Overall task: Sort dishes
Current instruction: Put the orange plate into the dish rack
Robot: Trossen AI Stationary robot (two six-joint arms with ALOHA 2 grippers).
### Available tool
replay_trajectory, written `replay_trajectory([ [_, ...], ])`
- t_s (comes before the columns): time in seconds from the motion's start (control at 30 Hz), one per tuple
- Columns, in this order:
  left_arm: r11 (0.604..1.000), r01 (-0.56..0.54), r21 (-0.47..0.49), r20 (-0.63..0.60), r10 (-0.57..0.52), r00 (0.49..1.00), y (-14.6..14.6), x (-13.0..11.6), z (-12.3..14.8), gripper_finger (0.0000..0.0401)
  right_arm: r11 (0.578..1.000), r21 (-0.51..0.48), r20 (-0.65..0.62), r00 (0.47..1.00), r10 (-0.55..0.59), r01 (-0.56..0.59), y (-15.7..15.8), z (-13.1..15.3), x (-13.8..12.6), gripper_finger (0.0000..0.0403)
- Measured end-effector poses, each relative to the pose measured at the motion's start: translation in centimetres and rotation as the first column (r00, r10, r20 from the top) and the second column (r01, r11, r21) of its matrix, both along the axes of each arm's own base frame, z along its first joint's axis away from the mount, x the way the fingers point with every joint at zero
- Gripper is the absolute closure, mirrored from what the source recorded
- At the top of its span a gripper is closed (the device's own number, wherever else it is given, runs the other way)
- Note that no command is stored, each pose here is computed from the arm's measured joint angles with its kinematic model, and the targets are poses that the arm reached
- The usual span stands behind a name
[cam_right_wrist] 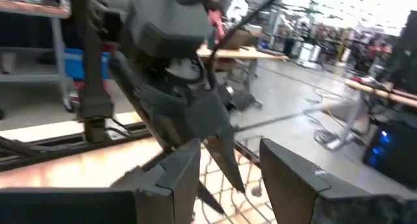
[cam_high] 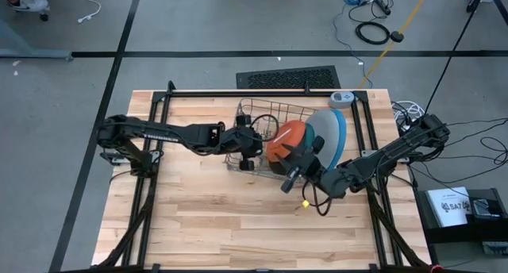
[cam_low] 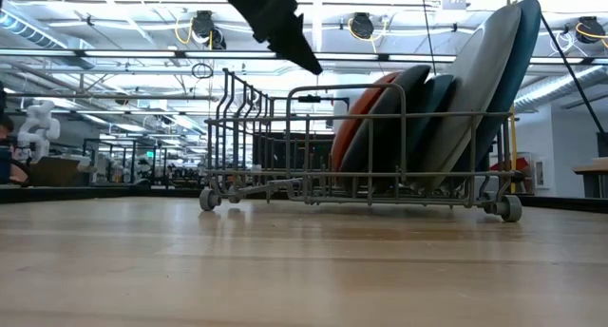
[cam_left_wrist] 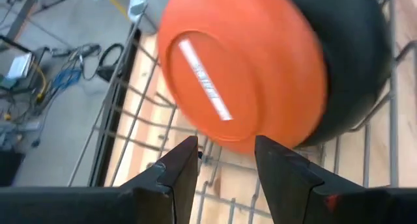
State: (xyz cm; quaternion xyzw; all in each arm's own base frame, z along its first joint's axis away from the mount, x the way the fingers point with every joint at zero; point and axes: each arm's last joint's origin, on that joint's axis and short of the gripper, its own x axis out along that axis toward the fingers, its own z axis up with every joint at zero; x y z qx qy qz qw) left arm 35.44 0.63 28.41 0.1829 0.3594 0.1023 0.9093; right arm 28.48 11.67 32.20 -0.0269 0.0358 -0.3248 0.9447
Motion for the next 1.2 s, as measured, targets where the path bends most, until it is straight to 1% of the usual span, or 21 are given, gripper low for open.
replay_trajectory([
  [0.17, 0.998, -0.043, -0.035, -0.049, 0.042, 0.998, 0.1, -0.5, -0.4, 0.0247, 0.994, 0.048, -0.014, 0.995, -0.1, 0.1, -0.3, -1.1, -0.3, 0.025],
  [0.27, 0.996, -0.071, -0.047, -0.076, 0.067, 0.995, 0.0, -0.7, -0.6, 0.0247, 0.992, 0.068, -0.05, 0.993, -0.104, 0.107, -0.5, -2.0, -0.6, 0.025],
  [0.37, 0.995, -0.082, -0.048, -0.104, 0.077, 0.992, -0.3, -1.3, -0.5, 0.0247, 0.995, 0.09, -0.131, 0.991, -0.031, 0.043, -0.7, -2.9, -0.7, 0.025],
  [0.47, 0.996, -0.083, -0.035, -0.085, 0.08, 0.993, -0.6, -1.9, 0.4, 0.0247, 0.992, 0.125, -0.199, 0.979, 0.041, -0.016, -1.1, -3.3, -0.8, 0.025],
  [0.6, 0.995, -0.097, -0.022, -0.034, 0.096, 0.995, -1.0, -3.2, 2.1, 0.0247, 0.986, 0.158, -0.24, 0.967, 0.089, -0.052, -2.0, -3.2, -0.9, 0.025],
  [0.7, 0.992, -0.121, -0.021, 0.03, 0.121, 0.992, -1.1, -4.3, 3.7, 0.0247, 0.977, 0.175, -0.311, 0.935, 0.172, -0.122, -2.5, -2.8, -0.7, 0.025],
  [0.8, 0.99, -0.142, -0.005, 0.096, 0.141, 0.985, -1.4, -5.6, 5.4, 0.0247, 0.962, 0.171, -0.377, 0.888, 0.264, -0.214, -2.9, -1.5, 0.0, 0.025],
  [0.9, 0.987, -0.162, 0.01, 0.161, 0.158, 0.974, -1.7, -7.2, 7.2, 0.0247, 0.957, 0.086, -0.499, 0.819, 0.283, -0.279, -3.1, -0.5, 0.5, 0.025],
  [0.97, 0.985, -0.171, 0.016, 0.199, 0.165, 0.966, -1.9, -8.5, 8.2, 0.0247, 0.95, 0.023, -0.598, 0.757, 0.263, -0.312, -3.3, 0.5, 0.5, 0.025],
  [1.03, 0.985, -0.172, 0.017, 0.233, 0.164, 0.959, -2.1, -9.8, 8.8, 0.0247, 0.948, -0.018, -0.687, 0.693, 0.219, -0.318, -3.7, 1.5, 0.4, 0.025],
  [1.13, 0.982, -0.189, 0.024, 0.26, 0.176, 0.949, -2.3, -11.7, 8.9, 0.0247, 0.951, -0.029, -0.8, 0.577, 0.162, -0.307, -4.8, 2.4, 0.1, 0.025],
  [1.2, 0.977, -0.212, 0.018, 0.283, 0.198, 0.938, -2.2, -12.9, 8.7, 0.0247, 0.955, -0.03, -0.85, 0.51, 0.131, -0.296, -5.5, 2.7, -0.2, 0.025],
])
